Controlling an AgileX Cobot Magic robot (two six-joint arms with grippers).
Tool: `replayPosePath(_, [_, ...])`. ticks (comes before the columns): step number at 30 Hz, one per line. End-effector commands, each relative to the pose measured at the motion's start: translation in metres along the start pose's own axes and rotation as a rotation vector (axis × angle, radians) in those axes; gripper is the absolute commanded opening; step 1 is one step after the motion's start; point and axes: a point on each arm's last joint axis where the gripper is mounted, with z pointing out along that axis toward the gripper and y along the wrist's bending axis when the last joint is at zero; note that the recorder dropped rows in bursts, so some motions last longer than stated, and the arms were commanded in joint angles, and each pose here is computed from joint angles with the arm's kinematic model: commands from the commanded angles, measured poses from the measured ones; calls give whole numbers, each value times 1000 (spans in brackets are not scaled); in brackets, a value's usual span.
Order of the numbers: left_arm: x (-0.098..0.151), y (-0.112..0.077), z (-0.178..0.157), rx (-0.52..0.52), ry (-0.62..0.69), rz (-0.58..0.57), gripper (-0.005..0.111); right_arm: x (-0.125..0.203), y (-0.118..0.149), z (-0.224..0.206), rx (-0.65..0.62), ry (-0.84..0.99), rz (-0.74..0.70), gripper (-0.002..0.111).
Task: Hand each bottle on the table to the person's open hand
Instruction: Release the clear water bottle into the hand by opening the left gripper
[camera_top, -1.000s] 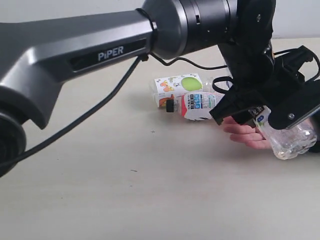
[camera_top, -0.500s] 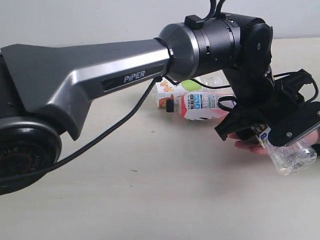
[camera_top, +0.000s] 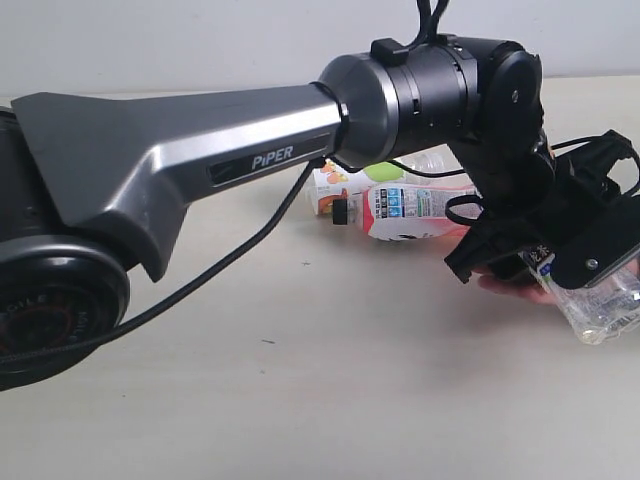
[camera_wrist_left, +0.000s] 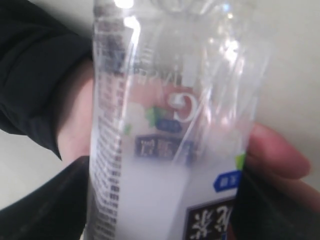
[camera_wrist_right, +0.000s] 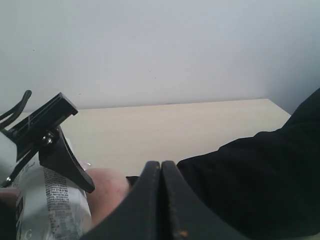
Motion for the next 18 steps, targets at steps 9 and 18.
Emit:
replayPosePath(9, [-2,5,-2,-38,-6,-34,72,0,-1,0,9,-12,-11,0])
replayPosePath(18, [-3,6,-4,-37,-6,-57,83,0,-1,0,9,-12,-11,0])
